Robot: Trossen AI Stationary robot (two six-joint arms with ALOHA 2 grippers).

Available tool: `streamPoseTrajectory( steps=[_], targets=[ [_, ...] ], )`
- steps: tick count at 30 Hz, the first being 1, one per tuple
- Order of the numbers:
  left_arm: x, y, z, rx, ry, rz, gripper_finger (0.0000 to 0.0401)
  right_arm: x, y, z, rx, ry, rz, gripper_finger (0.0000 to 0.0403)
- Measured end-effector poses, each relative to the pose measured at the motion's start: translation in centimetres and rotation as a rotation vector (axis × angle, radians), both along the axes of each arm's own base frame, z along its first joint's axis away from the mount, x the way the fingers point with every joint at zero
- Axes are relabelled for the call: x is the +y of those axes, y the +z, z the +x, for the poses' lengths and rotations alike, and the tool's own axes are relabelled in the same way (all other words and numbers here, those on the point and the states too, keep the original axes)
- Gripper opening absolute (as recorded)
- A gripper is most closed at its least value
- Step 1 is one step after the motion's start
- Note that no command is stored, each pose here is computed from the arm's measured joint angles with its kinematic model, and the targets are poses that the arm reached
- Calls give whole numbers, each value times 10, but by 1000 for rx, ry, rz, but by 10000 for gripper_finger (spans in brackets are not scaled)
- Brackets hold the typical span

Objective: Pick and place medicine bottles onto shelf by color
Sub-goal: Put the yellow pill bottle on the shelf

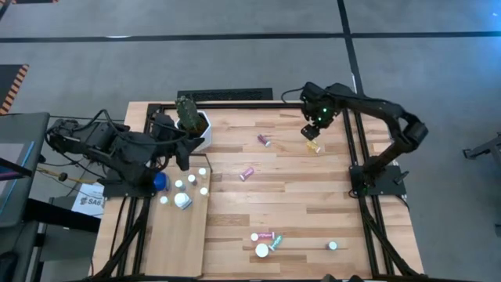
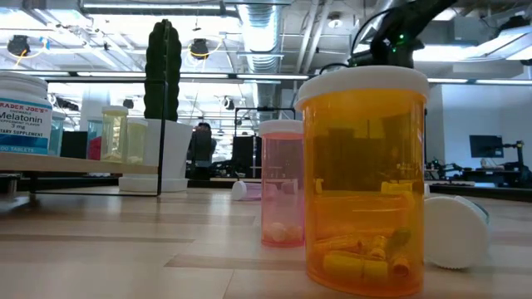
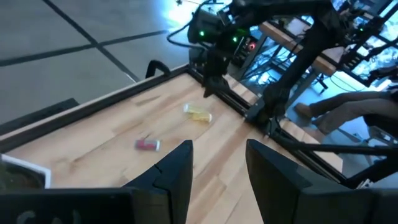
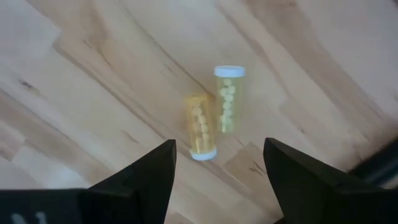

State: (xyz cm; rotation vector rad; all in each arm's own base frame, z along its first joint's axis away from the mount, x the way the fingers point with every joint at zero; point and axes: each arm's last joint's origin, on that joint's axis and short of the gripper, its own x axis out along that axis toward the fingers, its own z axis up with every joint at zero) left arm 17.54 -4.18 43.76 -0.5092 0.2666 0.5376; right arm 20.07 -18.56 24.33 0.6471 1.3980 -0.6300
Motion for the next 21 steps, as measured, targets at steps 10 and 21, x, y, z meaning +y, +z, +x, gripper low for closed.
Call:
streamPoseTrajectory(
  steps=[10,21],
  targets=[
    [4,2,0,-24,89,27,134,6,-43,-22,-40,-11,-24,265],
    [18,5,3,-41,151,47,134,4,-73,-33,-86,-107,-59,265]
  ],
)
